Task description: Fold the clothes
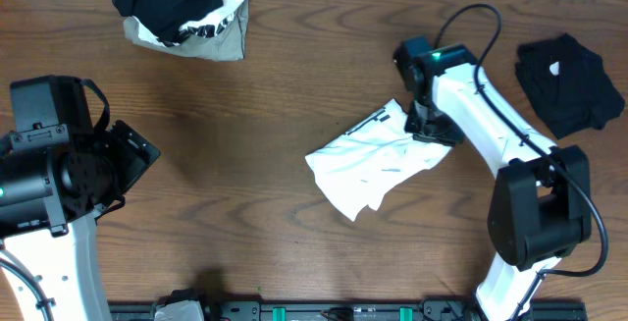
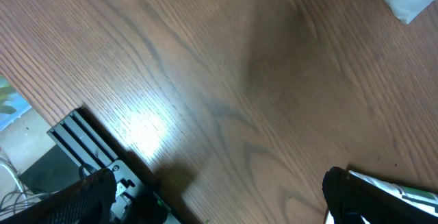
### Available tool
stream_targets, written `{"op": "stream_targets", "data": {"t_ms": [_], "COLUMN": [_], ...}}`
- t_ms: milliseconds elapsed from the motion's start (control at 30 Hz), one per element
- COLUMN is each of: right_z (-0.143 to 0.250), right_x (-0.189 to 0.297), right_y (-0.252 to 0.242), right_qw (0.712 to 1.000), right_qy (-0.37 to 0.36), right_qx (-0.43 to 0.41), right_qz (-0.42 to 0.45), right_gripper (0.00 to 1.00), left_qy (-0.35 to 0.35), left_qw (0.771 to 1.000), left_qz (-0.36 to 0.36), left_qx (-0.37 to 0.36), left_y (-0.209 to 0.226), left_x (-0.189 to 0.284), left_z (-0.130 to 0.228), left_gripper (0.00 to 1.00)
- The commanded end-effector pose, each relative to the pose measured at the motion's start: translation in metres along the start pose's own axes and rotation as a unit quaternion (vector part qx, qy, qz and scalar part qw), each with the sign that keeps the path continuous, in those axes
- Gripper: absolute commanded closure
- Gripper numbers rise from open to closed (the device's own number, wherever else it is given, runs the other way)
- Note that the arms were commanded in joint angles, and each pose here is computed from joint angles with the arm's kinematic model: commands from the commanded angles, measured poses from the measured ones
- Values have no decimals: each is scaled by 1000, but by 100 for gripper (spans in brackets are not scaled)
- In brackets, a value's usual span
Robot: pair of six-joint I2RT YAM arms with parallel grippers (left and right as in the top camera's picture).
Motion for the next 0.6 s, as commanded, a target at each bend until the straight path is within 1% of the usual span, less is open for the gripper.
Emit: {"op": "stream_targets", "data": {"t_ms": [0, 100, 167, 267, 333, 433, 500, 567], "right_z": [1, 8, 11, 13, 15, 24, 34, 44], "right_x": [7, 8, 10, 20, 33, 56, 63, 63], "right_y": [-14, -19, -16, -8, 0, 17, 24, 32], "right_qw": [1000, 999, 999, 997, 990, 961, 950, 950], "right_qy": [12, 33, 44, 49, 42, 35, 42, 53], "right_qx": [-20, -14, -15, 7, 43, 127, 157, 163], "right_qz": [9, 22, 2, -66, -131, -242, -268, -263], "right_gripper": [65, 62, 62, 61, 61, 57, 57, 56], "left_qy": [-1, -1, -1, -1, -1, -1, -1, -1], "left_qw": [1000, 1000, 1000, 1000, 1000, 1000, 1000, 1000], "left_qz": [-10, -10, -10, -10, -11, -11, -11, -10], "left_qx": [-7, -7, -7, -7, -7, -7, -7, -7], "left_y": [2, 2, 2, 2, 2, 2, 2, 2], "left_x": [-2, -2, -2, -2, -2, -2, -2, -2], "left_z": [-1, -1, -1, -1, -1, -1, -1, -1], "left_gripper": [2, 2, 2, 2, 2, 2, 2, 2]}}
Point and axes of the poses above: each gripper's point midway between its finger pads, its own x axis back along the fingers, its own y axis along the line the jaws close on, z = x × y, the point moved 8 cm from there along x, back along the fingers, and after that the axes turned 2 degrees about x, right-handed, at the moved point
